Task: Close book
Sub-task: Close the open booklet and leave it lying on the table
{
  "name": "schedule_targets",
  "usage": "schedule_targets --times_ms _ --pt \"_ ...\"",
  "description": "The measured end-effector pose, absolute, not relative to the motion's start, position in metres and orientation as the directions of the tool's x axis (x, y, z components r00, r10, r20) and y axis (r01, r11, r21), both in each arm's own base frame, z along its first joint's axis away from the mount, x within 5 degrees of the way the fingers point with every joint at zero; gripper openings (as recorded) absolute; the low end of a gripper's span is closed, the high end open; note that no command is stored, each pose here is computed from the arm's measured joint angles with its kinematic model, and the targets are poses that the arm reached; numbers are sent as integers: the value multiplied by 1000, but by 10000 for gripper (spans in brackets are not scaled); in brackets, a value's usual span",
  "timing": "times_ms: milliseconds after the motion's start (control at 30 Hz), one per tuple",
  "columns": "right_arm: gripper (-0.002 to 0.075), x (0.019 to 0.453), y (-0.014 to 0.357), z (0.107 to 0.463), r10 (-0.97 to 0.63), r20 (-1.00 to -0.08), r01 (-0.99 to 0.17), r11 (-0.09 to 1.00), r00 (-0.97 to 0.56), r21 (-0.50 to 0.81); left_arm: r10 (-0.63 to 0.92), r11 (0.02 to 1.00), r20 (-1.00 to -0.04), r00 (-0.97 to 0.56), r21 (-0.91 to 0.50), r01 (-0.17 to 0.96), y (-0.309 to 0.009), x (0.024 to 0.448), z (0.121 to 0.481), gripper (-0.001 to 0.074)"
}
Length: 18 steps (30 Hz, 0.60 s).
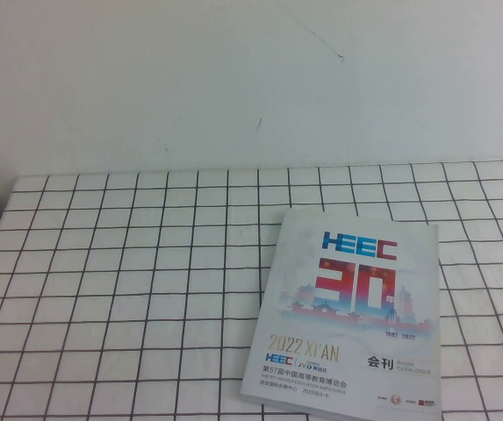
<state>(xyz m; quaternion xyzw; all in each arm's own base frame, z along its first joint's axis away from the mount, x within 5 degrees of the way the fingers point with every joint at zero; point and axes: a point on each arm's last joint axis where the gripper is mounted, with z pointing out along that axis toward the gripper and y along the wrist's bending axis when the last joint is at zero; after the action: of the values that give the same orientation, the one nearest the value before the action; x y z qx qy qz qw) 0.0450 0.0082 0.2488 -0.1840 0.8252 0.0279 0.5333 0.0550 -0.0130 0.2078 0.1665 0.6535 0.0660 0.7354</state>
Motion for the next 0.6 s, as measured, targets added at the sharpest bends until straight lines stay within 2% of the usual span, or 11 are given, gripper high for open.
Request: schedule_targets --times_ms 300,400,500,600 --pt "-3 45 8 249 -274 -890 -333 931 -364 -150 305 943 -945 117 317 99 -10 55 207 -3" --pt "-3 45 8 249 -274 -890 -333 931 -364 -150 250 957 -965 82 259 128 -12 55 204 -3" --pt "-3 45 8 249 -274 -890 -333 931 -364 -150 178 971 -984 -2 175 162 -13 55 197 -3" --pt "-3 45 8 249 -274 -890 -333 931 -364 -150 94 985 -984 -154 70 159 -12 54 184 -3"
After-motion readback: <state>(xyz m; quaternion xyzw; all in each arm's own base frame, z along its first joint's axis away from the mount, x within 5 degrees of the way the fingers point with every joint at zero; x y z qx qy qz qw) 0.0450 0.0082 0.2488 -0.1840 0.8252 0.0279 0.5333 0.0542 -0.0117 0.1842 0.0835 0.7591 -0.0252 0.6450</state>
